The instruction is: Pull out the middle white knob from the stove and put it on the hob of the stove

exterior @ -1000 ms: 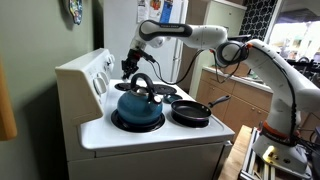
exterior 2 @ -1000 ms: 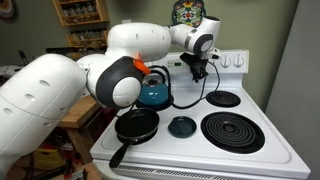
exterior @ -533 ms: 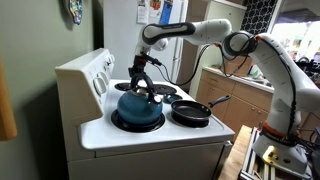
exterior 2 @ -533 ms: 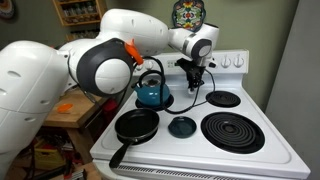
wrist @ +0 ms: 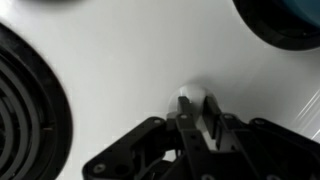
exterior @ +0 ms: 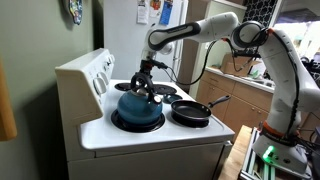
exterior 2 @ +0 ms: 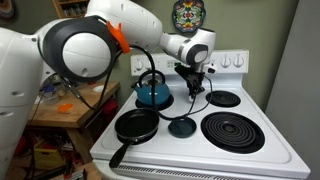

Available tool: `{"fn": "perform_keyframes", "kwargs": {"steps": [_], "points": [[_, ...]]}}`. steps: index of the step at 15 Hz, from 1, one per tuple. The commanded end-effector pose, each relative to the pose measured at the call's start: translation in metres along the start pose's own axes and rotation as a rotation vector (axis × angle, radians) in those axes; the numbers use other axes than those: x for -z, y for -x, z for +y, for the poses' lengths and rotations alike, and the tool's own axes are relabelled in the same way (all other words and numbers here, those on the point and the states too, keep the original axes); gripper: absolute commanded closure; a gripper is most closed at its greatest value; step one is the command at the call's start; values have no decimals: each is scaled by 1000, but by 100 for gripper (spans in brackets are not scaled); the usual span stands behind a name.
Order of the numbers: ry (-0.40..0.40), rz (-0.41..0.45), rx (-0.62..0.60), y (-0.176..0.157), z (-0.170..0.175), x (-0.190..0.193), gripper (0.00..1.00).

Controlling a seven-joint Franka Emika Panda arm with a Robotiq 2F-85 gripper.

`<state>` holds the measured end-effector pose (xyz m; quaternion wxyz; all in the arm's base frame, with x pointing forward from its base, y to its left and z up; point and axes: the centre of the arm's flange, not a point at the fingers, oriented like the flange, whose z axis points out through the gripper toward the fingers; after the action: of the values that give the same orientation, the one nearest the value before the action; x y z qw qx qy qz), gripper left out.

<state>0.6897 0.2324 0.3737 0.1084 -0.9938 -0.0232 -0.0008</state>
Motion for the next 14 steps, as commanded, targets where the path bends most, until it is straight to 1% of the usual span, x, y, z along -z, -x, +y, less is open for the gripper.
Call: {"fn": "perform_keyframes", "kwargs": {"steps": [1,4,8,9,10,11,13,14], "points": [[23,48,-19,25,11,-13,95],[13,60,-28,26,14,-21,95],[10,54,-33,30,17,-27,95],[13,50,-36,31,18,-28,93],[14,50,-39,32,18,-26,67],[12,54,-44,33,18,-24,54],[17,71,-47,35,16,-15,41],[23,83,-46,36,14,-8,32]]}}
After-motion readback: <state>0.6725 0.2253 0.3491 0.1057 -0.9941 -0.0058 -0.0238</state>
